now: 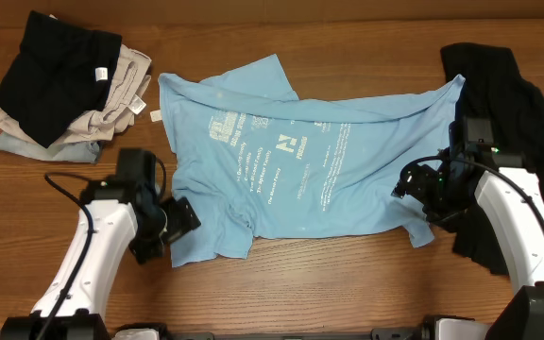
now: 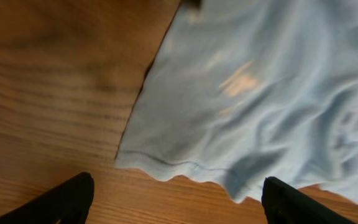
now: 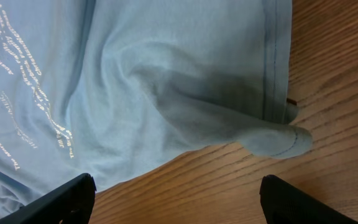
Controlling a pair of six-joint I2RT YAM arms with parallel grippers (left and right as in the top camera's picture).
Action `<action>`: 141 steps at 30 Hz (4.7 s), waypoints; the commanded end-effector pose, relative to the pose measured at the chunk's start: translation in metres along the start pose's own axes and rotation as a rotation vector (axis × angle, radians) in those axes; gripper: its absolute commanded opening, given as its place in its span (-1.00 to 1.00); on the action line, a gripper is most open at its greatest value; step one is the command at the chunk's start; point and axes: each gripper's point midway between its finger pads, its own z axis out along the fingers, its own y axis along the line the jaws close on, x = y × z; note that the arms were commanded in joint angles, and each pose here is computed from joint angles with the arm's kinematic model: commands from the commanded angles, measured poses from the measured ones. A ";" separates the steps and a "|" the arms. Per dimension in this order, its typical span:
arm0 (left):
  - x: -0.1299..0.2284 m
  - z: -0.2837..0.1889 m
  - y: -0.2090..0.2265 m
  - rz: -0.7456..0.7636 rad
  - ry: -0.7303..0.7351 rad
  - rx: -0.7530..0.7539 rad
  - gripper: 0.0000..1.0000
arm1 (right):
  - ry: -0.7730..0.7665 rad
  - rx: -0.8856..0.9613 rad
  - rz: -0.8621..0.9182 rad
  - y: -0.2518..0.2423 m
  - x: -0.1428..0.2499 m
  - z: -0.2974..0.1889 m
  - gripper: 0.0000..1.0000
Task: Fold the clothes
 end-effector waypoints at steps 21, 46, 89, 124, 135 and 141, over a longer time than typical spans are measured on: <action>0.012 0.045 0.036 -0.059 -0.038 -0.098 0.43 | -0.044 0.020 -0.005 -0.003 -0.006 -0.002 0.72; -0.083 -0.084 -0.021 0.166 -0.340 -0.090 -0.92 | 0.079 0.097 0.078 -0.021 0.026 -0.004 0.71; -0.145 -0.182 0.015 0.036 -0.575 -0.095 -0.92 | 0.094 0.086 0.162 -0.045 0.056 0.077 -0.15; -0.098 -0.283 0.010 0.150 -0.589 -0.091 -0.92 | -0.237 0.095 0.090 -0.049 -0.013 -0.149 -0.92; -0.090 -0.231 0.008 0.161 -0.328 -0.101 -0.92 | -0.161 0.123 0.076 -0.057 -0.007 -0.120 -0.92; -0.107 -0.194 -0.002 0.183 -0.229 -0.128 -0.92 | -0.155 0.127 0.077 -0.057 -0.025 -0.104 -0.92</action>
